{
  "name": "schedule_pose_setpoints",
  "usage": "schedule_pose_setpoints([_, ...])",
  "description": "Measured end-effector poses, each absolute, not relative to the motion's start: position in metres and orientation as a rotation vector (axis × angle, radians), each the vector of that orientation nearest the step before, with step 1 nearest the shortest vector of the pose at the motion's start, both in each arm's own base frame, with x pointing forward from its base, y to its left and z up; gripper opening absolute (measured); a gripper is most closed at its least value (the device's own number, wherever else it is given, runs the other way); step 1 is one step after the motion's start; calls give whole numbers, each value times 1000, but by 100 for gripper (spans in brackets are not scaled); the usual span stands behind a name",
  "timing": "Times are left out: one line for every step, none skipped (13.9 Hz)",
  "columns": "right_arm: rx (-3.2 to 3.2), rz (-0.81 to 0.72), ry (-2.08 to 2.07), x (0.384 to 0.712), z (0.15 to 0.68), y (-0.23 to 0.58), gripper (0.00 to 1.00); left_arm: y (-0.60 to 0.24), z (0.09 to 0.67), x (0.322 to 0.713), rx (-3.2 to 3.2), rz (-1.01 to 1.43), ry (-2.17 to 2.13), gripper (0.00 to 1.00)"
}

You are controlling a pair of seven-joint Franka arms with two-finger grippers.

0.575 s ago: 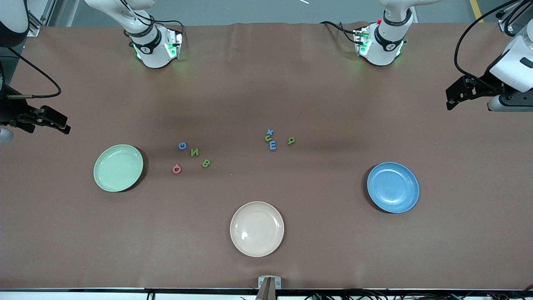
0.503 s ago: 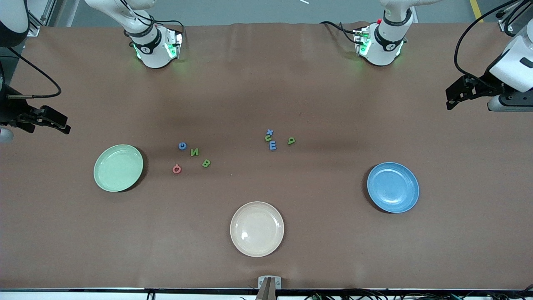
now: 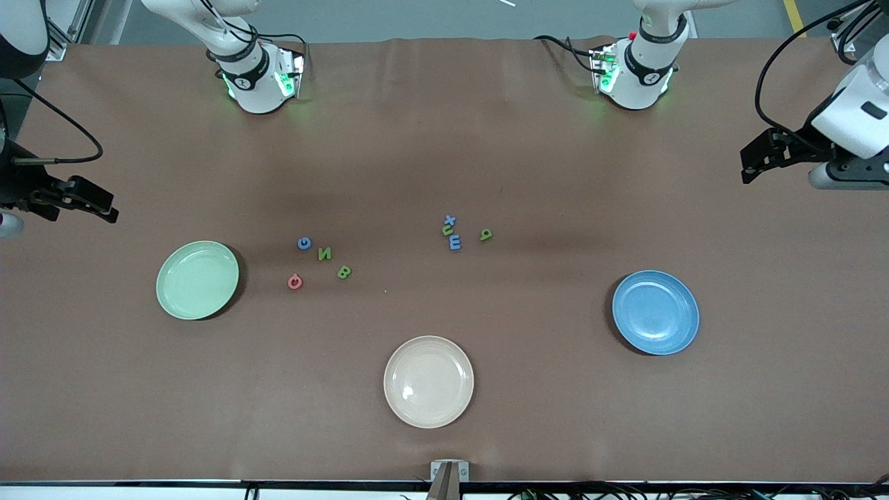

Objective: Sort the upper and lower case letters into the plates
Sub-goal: 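Move both grippers from rest toward the scattered foam letters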

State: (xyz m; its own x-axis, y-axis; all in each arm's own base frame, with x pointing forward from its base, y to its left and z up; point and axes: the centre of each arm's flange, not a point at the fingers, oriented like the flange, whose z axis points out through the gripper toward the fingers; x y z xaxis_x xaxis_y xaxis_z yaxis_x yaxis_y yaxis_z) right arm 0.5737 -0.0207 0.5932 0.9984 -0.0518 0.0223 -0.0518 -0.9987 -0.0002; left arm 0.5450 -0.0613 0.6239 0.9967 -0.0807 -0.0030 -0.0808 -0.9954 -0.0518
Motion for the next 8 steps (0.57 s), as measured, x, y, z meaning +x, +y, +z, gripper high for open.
schedule_pose_setpoints([3141,20,-101,575,588,-16,100,-70,614,549,-3089,30,138,100])
schedule_pose_setpoints([3140,-6,-137,578,578,-7,100,-83,601,553,-3093,65,134,100])
schedule_pose_setpoints([3137,-31,-183,584,563,8,100,-102,584,558,-3098,105,111,100])
schedule_pose_setpoints([3132,-39,-225,591,544,27,100,-124,567,563,-3102,132,77,100])
schedule_pose_setpoints([3129,-29,-254,598,522,47,100,-150,547,567,-3107,145,25,100])
schedule_pose_setpoints([3128,-9,-273,604,497,66,100,-178,527,568,-3113,147,-22,100])
schedule_pose_setpoints([3129,11,-292,608,470,83,100,-206,506,567,-3117,149,-52,100])
schedule_pose_setpoints([3128,21,-303,610,443,95,100,-232,485,564,-3120,150,-77,100])
